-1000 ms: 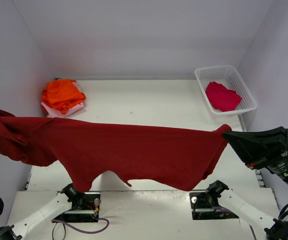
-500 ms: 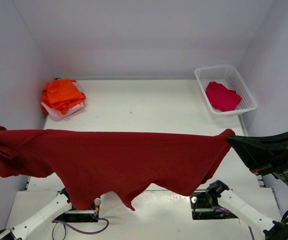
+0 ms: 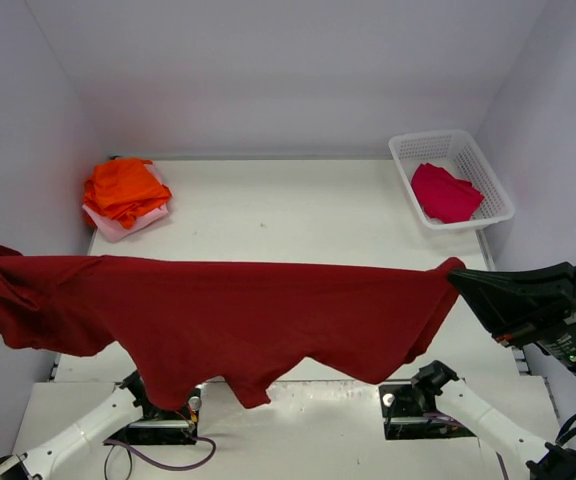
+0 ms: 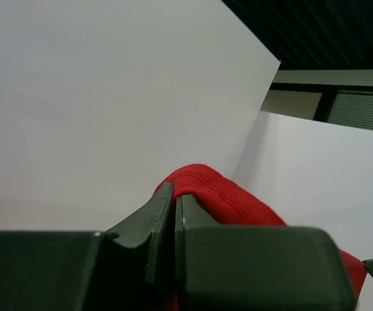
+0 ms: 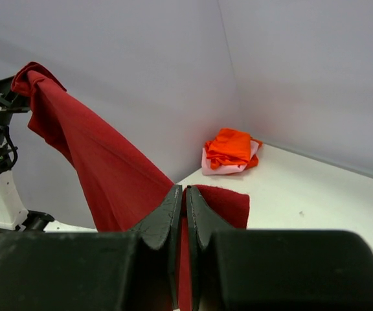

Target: Fold and stack the t-shirts

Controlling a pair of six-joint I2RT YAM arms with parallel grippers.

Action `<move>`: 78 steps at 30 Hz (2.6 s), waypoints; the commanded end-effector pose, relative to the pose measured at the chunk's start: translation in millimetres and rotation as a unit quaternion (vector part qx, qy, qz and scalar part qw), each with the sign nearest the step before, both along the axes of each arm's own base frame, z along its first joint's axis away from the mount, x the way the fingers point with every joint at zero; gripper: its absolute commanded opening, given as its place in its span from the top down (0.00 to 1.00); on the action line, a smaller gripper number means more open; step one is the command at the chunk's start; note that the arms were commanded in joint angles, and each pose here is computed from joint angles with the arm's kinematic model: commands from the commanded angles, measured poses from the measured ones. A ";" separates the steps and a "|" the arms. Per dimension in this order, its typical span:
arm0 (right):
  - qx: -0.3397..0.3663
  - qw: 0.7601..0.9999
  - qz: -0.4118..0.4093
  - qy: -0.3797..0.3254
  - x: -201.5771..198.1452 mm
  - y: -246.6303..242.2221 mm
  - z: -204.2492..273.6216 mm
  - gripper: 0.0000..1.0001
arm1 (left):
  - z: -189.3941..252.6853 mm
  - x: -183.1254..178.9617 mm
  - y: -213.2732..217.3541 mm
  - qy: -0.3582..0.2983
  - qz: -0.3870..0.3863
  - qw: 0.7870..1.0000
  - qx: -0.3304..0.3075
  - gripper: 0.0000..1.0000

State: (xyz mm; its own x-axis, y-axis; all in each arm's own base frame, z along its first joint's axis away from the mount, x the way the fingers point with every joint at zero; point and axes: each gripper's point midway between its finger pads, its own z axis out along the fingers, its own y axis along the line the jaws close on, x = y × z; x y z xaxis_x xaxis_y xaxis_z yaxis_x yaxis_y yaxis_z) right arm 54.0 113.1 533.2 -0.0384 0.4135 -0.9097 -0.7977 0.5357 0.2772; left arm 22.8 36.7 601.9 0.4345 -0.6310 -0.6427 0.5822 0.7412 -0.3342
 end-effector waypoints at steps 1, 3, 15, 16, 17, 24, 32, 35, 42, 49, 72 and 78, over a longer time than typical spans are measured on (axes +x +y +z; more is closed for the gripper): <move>0.022 0.999 -0.042 -0.022 17.2 -5.3 13.1 1.00 | 13.2 20.0 8.8 -0.001 0.032 0.999 -0.039 1.00; 0.014 0.999 -0.046 -0.009 26.5 -1.0 4.6 1.00 | 9.1 35.4 1.0 0.014 0.034 0.999 -0.036 1.00; -0.044 0.992 -0.097 0.074 93.7 21.7 -55.9 1.00 | -38.0 134.5 -73.1 0.109 0.094 0.988 0.058 1.00; -0.054 0.990 -0.101 0.087 103.4 26.4 -66.7 1.00 | -43.2 144.1 -84.3 0.118 0.094 0.986 0.071 1.00; -0.058 0.988 -0.109 0.094 109.2 26.8 -72.0 1.00 | -47.2 149.8 -90.4 0.124 0.096 0.984 0.080 1.00; -0.097 0.977 -0.137 0.130 146.8 39.1 -108.8 1.00 | -83.4 196.6 -136.6 0.174 0.114 0.968 0.141 1.00; -0.118 0.972 -0.162 0.127 167.2 41.1 -115.0 1.00 | -108.5 259.2 -148.8 0.231 0.083 0.961 0.127 1.00; -0.128 0.969 -0.170 0.127 175.3 42.4 -119.3 1.00 | -126.4 286.2 -151.6 0.258 0.038 0.959 0.109 1.00; -0.165 0.960 -0.182 0.134 199.6 51.0 -131.7 1.00 | -135.9 324.5 -132.4 0.270 0.020 0.957 0.099 1.00; -0.188 0.954 -0.187 0.138 226.6 64.9 -142.8 1.00 | -152.1 348.6 -124.6 0.285 0.025 0.954 0.094 1.00; -0.226 0.920 -0.226 0.228 344.4 19.2 -240.8 1.00 | -201.7 399.1 -117.8 0.323 0.029 0.943 0.080 1.00; -0.233 0.912 -0.224 0.252 372.8 22.2 -271.2 1.00 | -215.1 418.1 -117.5 0.336 0.032 0.938 0.083 1.00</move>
